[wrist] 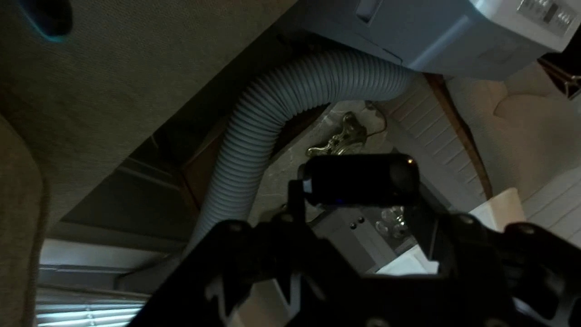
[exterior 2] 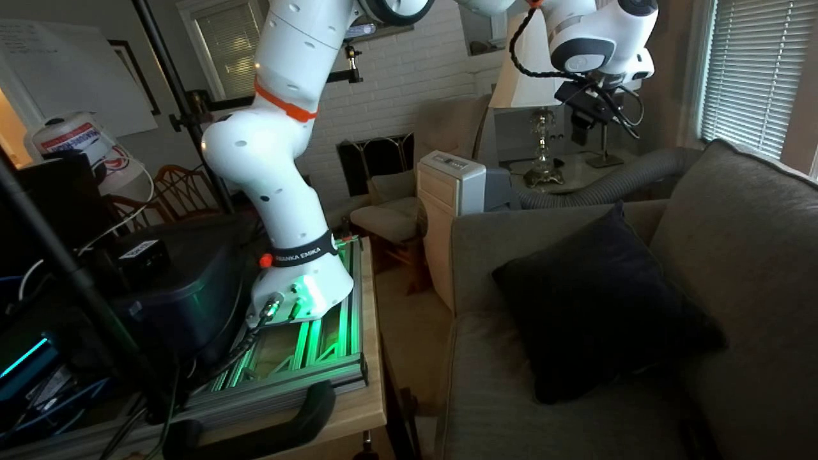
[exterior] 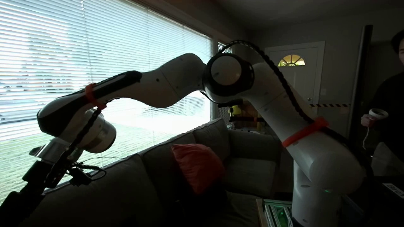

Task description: Move the remote and place it on the black cushion

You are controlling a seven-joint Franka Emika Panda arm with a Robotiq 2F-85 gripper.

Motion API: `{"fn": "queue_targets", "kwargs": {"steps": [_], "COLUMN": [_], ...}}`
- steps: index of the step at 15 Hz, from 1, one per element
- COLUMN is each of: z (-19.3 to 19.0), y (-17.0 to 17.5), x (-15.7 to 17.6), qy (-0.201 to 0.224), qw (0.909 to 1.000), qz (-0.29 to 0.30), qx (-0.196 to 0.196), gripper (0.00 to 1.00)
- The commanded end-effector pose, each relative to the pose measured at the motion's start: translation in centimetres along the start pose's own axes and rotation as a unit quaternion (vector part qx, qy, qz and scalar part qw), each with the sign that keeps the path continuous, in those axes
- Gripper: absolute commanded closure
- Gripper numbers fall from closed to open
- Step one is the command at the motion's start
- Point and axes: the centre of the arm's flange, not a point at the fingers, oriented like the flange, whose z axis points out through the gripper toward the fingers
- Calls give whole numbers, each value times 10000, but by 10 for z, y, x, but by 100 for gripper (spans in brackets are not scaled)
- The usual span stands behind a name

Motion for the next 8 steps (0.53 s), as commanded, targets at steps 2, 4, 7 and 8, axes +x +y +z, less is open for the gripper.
{"fn": "queue_targets", "kwargs": {"steps": [2, 4, 7, 8], "z": [17, 29, 53, 59], "y": [-23, -25, -32, -36], "x": [-41, -56, -69, -71], "qy": [-47, -59, 224, 331], "qw": [9969, 9906, 9826, 9822], "qz": [-739, -1162, -1372, -1313], "qx": [-250, -725, -1230, -1301], "gripper": [68, 68, 68, 68]}}
